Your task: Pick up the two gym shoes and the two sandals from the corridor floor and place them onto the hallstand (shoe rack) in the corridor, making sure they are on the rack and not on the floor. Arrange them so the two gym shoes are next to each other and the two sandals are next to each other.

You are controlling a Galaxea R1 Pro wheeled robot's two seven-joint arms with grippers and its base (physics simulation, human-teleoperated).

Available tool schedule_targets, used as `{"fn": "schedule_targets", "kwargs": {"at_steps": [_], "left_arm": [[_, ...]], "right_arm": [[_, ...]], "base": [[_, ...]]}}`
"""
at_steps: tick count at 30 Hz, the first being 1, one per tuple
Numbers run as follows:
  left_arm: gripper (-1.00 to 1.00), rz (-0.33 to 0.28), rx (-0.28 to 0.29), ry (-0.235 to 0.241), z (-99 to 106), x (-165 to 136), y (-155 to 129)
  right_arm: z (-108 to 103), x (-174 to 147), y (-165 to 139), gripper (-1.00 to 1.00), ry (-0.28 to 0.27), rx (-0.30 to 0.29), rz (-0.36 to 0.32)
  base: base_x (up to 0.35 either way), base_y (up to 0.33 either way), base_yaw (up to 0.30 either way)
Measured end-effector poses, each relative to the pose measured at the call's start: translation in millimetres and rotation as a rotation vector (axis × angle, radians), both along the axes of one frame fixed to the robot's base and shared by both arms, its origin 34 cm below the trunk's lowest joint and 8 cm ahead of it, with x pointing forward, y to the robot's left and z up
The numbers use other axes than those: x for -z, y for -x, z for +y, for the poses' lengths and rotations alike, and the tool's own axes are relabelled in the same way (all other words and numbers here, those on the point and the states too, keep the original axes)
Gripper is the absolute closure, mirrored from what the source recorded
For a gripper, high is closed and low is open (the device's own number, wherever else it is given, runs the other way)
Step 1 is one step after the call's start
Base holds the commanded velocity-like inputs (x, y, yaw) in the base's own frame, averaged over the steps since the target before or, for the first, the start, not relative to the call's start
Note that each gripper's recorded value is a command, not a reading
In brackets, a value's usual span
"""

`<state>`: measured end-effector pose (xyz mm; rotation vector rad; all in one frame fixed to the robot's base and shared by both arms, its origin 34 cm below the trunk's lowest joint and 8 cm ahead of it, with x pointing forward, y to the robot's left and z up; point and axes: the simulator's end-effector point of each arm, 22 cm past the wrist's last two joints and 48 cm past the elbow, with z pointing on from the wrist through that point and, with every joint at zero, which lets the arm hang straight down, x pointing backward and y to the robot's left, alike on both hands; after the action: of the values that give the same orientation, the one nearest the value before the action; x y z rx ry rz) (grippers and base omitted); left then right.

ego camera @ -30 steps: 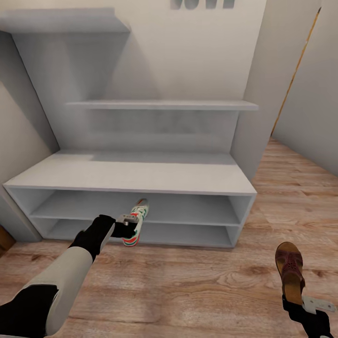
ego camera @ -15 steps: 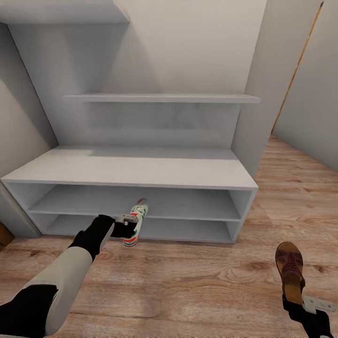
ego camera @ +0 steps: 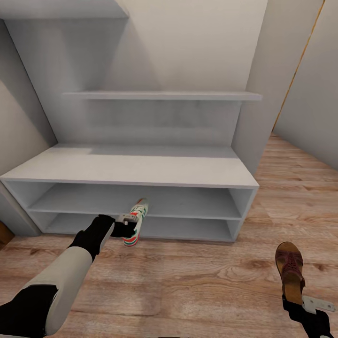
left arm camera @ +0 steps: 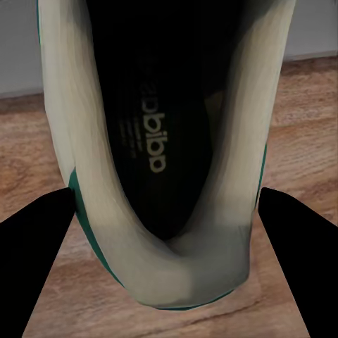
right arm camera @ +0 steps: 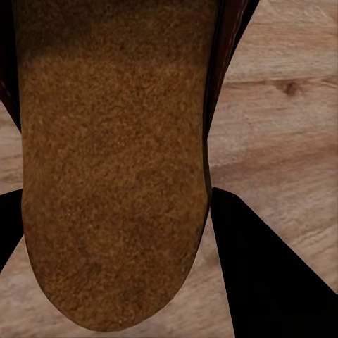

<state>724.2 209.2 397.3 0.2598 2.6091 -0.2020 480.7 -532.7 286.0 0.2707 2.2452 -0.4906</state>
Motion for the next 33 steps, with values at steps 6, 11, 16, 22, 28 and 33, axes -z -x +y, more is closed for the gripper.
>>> {"fn": "schedule_targets", "kwargs": {"at_steps": [6,11,16,22,28,33], "left_arm": [[1.00,0.003,-0.003,0.000,0.5,2.0,-0.1],[1.00,0.008,-0.006,0.001,1.0,6.0,0.5],[1.00,0.011,-0.006,0.002,0.9,7.7,0.8],[1.00,0.012,-0.006,0.003,0.7,8.2,0.9],[1.00,-0.020,0.000,0.012,-4.7,2.1,-6.6],[1.00,-0.104,0.000,-0.004,-0.9,-2.2,-19.8]], "right_arm": [[0.0,1.6,1.0,1.00,0.000,0.000,0.004],[0.0,4.2,2.6,1.00,0.000,0.000,0.011],[-0.3,5.0,3.1,1.00,0.000,0.000,0.013],[-0.3,5.3,3.2,1.00,0.001,0.000,0.014],[0.0,5.6,3.4,1.00,0.000,0.000,0.014],[-0.1,5.7,3.4,1.00,0.000,0.000,0.015]], "base": [[0.010,0.000,0.000],[0.184,0.000,0.000],[0.251,0.000,0.000],[0.088,0.000,0.000],[0.121,0.000,0.000],[0.005,0.000,0.000]]}}
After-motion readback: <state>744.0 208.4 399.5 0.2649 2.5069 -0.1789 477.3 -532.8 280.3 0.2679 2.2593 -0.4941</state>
